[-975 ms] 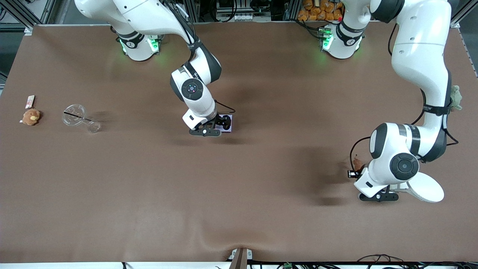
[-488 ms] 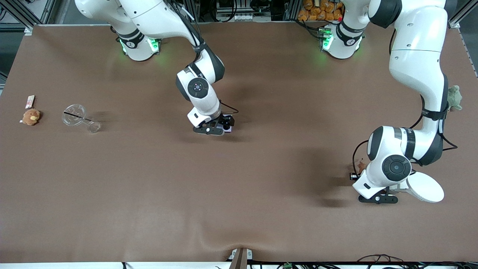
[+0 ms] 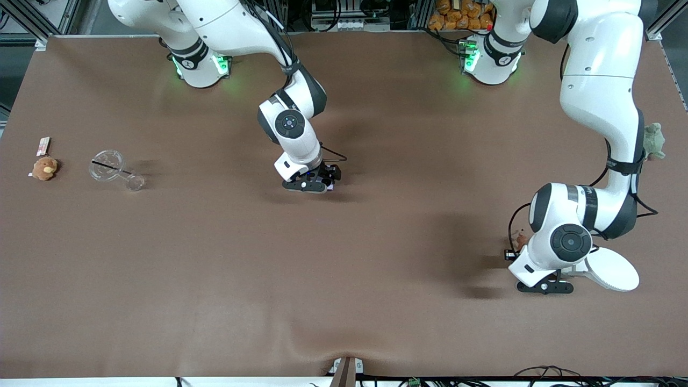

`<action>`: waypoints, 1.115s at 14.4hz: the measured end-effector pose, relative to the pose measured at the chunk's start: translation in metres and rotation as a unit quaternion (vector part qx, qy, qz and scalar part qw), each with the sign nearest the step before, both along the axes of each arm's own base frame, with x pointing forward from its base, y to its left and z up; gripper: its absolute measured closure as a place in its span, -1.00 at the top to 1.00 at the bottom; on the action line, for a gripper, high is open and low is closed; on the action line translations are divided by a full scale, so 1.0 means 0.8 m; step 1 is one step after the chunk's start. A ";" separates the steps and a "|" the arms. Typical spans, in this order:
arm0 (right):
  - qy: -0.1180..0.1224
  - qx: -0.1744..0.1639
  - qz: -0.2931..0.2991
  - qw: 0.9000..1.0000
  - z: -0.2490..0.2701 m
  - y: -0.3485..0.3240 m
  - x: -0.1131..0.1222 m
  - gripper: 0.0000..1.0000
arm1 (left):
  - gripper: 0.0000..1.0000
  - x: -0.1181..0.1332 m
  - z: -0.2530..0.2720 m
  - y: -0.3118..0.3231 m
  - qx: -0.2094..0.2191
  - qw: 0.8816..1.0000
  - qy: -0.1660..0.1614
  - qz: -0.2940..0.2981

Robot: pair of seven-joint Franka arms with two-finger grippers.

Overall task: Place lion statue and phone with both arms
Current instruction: 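Set the lion beside the lamp while the right gripper grasps the phone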

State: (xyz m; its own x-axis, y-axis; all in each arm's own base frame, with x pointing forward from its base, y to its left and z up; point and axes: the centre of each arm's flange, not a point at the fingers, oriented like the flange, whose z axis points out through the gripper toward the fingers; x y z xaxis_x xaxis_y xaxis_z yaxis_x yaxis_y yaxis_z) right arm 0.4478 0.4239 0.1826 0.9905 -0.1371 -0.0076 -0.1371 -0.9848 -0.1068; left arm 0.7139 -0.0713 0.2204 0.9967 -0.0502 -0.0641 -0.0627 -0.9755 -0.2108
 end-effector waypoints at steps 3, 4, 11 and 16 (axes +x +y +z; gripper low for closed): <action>-0.002 -0.001 0.000 1.000 -0.011 0.004 -0.005 1.00 | 0.38 -0.001 -0.009 0.001 0.001 1.000 0.005 0.000; -0.001 -0.002 0.000 1.000 -0.015 0.005 -0.007 1.00 | 0.56 -0.002 -0.011 0.001 0.001 1.000 0.006 0.000; 0.001 -0.004 0.001 1.000 -0.011 0.009 -0.005 0.69 | 1.00 0.019 0.052 0.008 -0.003 0.999 -0.041 0.004; 0.065 -0.040 -0.017 0.997 0.035 -0.013 0.032 0.69 | 1.00 -0.014 0.259 0.025 -0.003 0.998 -0.053 0.028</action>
State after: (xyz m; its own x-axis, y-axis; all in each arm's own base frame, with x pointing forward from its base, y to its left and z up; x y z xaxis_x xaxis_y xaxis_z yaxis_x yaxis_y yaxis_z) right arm 0.4732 0.4138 0.2109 0.9767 -0.1765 -0.1224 -0.1787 -0.9839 -0.0071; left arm 0.7025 -0.0514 0.4279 0.9991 0.0055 0.0418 0.0140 -0.9781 -0.2076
